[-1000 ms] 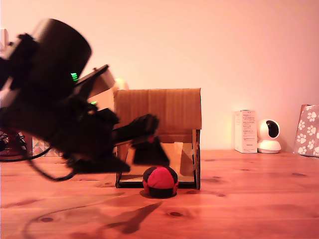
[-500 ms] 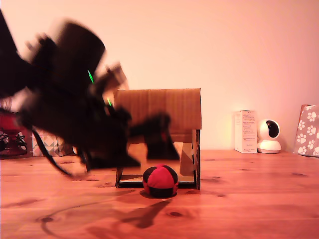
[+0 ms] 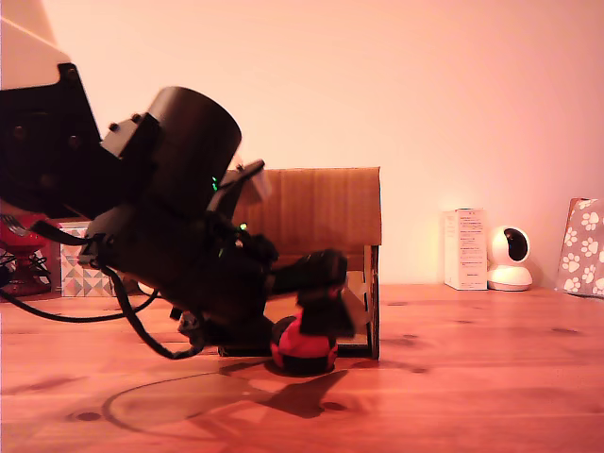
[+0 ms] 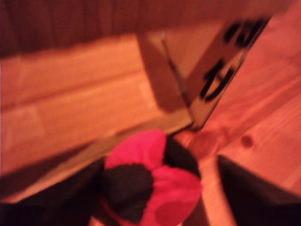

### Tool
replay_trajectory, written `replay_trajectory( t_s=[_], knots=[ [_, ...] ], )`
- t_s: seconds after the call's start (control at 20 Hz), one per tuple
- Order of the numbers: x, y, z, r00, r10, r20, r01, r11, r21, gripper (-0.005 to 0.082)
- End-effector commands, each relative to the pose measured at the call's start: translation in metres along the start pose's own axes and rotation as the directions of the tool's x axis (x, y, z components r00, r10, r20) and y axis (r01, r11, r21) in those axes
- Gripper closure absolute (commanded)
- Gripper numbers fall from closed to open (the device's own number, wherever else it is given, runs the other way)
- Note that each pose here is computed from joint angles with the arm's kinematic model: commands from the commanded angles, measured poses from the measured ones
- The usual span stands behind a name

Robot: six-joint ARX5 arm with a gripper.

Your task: Drop the footbag into the cardboard dice tower

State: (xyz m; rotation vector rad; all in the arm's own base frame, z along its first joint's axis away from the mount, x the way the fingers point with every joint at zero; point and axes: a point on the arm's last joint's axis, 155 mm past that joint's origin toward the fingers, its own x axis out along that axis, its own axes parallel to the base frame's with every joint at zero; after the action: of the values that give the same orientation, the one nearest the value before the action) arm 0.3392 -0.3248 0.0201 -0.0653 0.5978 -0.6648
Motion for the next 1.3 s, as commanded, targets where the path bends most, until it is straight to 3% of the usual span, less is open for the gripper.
replay_trajectory(
  t_s=[0.0,0.05,0.4,0.9,1.25],
  knots=[
    [0.004,0.002,-0.015,0.999,0.005,-0.032,-0.005,1.000,0.000,0.0613],
    [0.004,0.002,-0.014,1.000,0.004,-0.029,-0.004,1.000,0.000,0.0653],
    [-0.005,-0.007,-0.005,0.999,-0.029,-0.038,0.030,0.999,0.025,0.0656],
    [-0.048,-0.019,0.026,0.999,-0.035,-0.040,0.035,0.999,0.001,0.0656],
    [-0.086,-0.030,0.024,0.998,-0.066,-0.020,0.066,0.998,0.012,0.0656]
  ],
)
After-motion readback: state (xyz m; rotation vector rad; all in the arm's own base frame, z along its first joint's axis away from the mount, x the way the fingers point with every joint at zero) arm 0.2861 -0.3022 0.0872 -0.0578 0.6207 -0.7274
